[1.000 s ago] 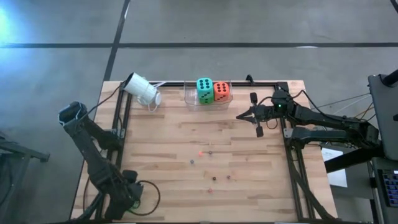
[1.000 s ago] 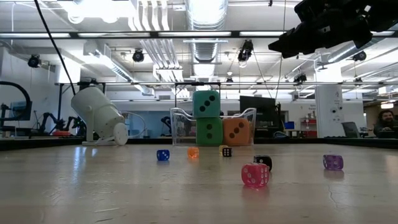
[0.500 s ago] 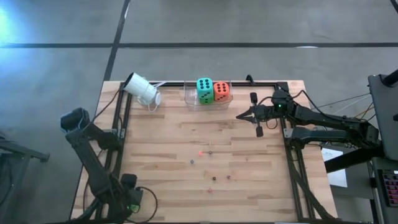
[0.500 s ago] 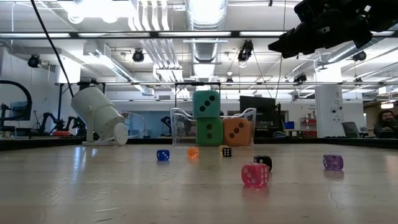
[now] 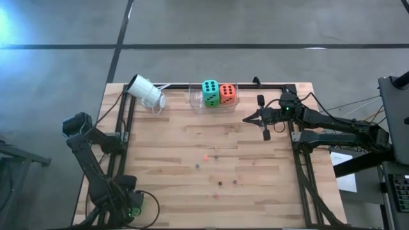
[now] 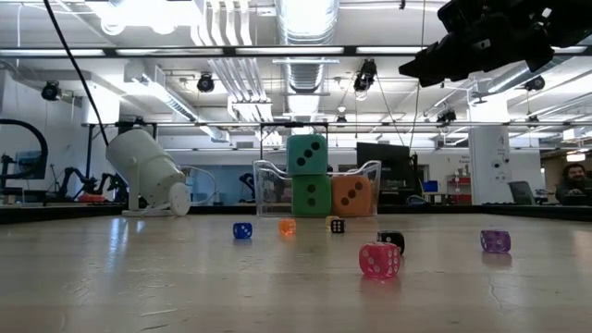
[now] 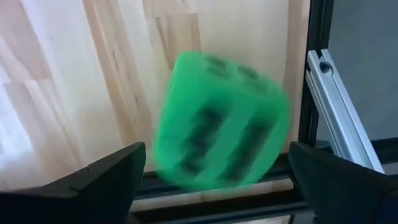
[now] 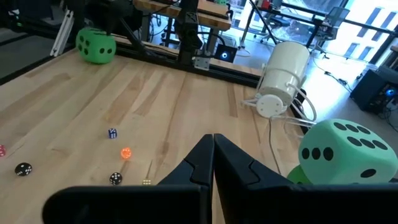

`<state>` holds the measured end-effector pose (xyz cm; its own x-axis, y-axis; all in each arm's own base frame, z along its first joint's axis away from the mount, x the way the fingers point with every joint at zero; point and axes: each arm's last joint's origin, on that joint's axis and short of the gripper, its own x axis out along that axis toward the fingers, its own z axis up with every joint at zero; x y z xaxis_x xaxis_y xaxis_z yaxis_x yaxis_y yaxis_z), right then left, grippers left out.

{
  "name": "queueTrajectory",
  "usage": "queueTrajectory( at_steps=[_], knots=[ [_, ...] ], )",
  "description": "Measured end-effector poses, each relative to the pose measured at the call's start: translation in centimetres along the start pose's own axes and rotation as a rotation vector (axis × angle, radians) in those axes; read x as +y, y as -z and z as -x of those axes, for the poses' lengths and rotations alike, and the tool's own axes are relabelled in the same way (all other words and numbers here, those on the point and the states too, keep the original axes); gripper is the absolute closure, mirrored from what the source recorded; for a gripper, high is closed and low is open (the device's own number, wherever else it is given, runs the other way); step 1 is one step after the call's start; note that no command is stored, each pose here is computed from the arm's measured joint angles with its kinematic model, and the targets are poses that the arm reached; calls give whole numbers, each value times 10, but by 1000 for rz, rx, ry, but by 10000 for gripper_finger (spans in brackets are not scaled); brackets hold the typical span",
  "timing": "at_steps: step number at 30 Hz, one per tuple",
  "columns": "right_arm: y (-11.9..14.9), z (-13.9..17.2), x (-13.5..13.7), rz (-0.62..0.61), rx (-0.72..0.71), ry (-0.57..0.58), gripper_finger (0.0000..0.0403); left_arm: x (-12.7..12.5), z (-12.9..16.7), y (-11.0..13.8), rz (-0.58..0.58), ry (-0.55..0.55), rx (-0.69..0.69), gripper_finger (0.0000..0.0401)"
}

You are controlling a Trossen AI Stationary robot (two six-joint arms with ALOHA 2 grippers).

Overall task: Pick & Place Dice
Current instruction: Put the big green dice into the transparent bin

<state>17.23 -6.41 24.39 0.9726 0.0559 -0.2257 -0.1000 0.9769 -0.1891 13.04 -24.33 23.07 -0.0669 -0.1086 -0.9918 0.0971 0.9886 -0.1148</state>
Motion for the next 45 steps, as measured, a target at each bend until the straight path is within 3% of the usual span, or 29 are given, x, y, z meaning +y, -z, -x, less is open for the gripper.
queueTrajectory(
  at_steps=[12, 20, 30, 45],
  knots=[
    [12, -1, 4, -17, 32, -10, 394, -4, -6, -6, -15, -34, -45, 1],
    [10, -1, 3, -4, 8, -2, 394, -14, 0, -11, 156, 44, -89, 1],
    [9, -1, 2, 2, -4, 1, 394, -9, -8, -7, 158, -6, -60, 1],
    [10, -1, 3, 5, -4, 1, 394, -13, -14, -9, 175, 4, -58, 1]
  ],
)
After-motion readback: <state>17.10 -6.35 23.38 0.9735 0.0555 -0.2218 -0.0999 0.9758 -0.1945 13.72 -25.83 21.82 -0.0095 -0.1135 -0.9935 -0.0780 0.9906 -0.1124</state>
